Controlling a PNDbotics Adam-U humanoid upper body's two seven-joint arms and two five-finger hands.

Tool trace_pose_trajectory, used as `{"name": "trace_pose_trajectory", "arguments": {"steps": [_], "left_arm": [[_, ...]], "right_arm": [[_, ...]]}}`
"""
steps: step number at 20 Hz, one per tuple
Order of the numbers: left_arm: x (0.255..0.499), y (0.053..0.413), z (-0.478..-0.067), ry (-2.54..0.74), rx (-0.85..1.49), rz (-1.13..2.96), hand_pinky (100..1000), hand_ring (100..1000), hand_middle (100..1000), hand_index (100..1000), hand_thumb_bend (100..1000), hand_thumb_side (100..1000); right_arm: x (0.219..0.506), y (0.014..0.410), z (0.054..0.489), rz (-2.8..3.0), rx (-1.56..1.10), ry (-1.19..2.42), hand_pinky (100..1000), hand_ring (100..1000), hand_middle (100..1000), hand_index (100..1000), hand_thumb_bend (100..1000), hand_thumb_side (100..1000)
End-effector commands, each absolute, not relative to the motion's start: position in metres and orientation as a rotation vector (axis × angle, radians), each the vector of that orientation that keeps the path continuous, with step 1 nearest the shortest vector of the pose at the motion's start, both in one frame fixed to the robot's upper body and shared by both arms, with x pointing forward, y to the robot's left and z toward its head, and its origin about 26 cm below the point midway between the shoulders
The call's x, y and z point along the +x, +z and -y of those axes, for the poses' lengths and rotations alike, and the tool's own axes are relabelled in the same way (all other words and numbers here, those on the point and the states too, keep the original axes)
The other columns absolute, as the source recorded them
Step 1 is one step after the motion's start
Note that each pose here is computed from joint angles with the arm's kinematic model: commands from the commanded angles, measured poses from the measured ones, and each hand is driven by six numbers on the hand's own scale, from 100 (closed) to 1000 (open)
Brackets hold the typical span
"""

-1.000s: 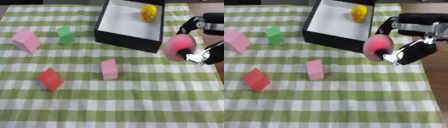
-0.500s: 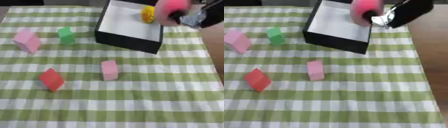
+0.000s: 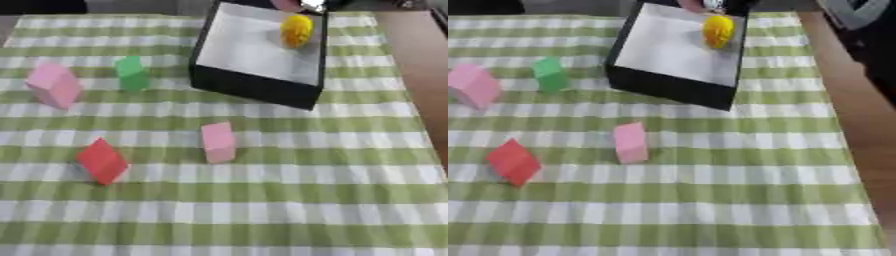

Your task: Pick up objects on the table and place them in the box.

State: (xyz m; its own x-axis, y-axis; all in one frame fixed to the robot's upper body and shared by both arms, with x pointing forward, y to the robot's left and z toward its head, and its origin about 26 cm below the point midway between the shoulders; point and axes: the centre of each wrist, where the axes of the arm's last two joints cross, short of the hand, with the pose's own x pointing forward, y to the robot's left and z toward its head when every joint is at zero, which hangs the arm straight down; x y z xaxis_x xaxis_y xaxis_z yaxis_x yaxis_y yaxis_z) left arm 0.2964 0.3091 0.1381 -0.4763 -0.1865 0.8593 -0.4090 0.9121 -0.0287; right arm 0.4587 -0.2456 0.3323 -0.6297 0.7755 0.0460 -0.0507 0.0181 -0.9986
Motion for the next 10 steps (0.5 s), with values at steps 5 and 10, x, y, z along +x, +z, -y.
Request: {"name": "trace_pose_trajectory", "arguments": {"steps": [5, 10], "left_arm": [[0.297, 0.15, -0.31, 0.256, 0.425, 2.115, 765, 807, 807, 809, 100, 764], [0.298, 0.151, -0.309, 0.252, 0.419, 2.12, 765, 807, 807, 809, 100, 764]], "right_arm": [[0.484, 0.312, 0.26, 1.638, -0.834, 1.669, 858, 680, 563, 706, 128, 396], [0.491, 0.292, 0.259, 1.602, -0.81, 1.728, 862, 691, 573, 716, 134, 401]]}}
